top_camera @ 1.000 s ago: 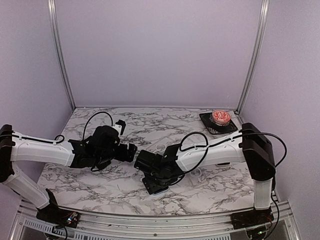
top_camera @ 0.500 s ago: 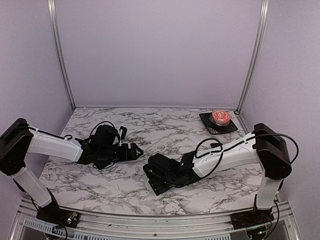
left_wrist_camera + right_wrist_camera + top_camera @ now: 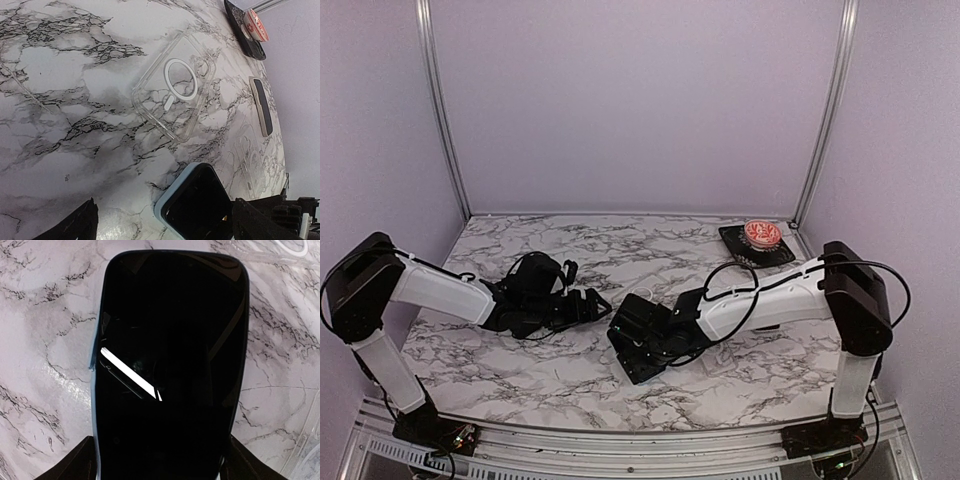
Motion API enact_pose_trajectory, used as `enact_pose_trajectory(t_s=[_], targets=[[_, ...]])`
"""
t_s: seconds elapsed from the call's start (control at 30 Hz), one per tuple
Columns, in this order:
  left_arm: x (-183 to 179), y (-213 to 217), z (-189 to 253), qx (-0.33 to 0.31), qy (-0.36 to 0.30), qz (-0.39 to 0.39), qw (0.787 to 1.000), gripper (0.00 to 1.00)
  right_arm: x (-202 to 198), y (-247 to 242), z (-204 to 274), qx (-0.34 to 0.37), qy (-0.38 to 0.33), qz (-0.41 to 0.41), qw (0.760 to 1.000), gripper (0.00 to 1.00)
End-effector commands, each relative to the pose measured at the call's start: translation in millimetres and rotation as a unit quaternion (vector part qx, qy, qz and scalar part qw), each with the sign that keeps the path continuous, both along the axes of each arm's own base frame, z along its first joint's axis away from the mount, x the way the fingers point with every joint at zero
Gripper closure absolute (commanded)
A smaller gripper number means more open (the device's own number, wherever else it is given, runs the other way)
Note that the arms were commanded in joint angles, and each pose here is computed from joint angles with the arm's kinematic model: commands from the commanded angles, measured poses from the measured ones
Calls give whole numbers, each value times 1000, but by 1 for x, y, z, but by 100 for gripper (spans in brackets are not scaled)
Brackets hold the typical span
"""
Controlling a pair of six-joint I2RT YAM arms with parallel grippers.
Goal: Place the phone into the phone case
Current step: Pick up the phone with the phone case at the center of the board, then pass from the right arm to the left
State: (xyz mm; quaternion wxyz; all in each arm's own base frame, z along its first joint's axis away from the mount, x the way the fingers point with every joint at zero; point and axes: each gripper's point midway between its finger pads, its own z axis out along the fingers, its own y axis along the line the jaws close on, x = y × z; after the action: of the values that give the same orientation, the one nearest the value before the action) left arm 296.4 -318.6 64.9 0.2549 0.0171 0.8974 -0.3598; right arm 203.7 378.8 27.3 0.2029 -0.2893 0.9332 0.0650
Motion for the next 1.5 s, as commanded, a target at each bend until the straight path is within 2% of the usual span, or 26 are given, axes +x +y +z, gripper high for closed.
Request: enact_pose_trajectory(t_s=[0.0, 0.1, 0.13, 0.3, 0.5, 0.6, 0.63, 0.73, 0.9, 0.97, 1.3, 1.47], targets=[[9, -1, 11, -8, -23, 6, 1000, 6, -10, -19, -21, -71, 68, 5, 995, 27], [10, 1, 15, -2, -34, 7, 999, 6, -7, -11, -15, -80, 76, 13, 994, 5], [11, 3, 15, 0, -38, 8, 999, 6, -5, -8, -14, -78, 77, 15, 994, 2], [11, 6, 18, 10, -48, 8, 999, 6, 0, -2, -16, -81, 87, 13, 993, 2], [11, 8, 17, 17, -52, 8, 998, 6, 9, -10, -22, -119, 72, 1, 990, 21], [11, 9, 17, 20, -55, 7, 998, 6, 13, -12, -21, -129, 60, -3, 990, 42], [11, 9, 18, 20, -56, 7, 998, 6, 15, -12, -20, -131, 56, -3, 990, 52], [12, 9, 20, 20, -58, 7, 998, 6, 20, -9, -11, -116, 39, -4, 992, 72], [11, 9, 22, 15, -54, 4, 998, 5, 29, 4, 21, -49, -10, -2, 999, 95], [11, 7, 24, 11, -55, 2, 998, 5, 31, 7, 32, -23, -28, -4, 999, 100], [5, -4, 48, -21, -66, -30, 997, 5, 41, 7, 53, 35, -74, -20, 996, 100], [3, -7, 40, -27, -47, -33, 998, 3, 44, 2, 52, 47, -72, -30, 996, 100]])
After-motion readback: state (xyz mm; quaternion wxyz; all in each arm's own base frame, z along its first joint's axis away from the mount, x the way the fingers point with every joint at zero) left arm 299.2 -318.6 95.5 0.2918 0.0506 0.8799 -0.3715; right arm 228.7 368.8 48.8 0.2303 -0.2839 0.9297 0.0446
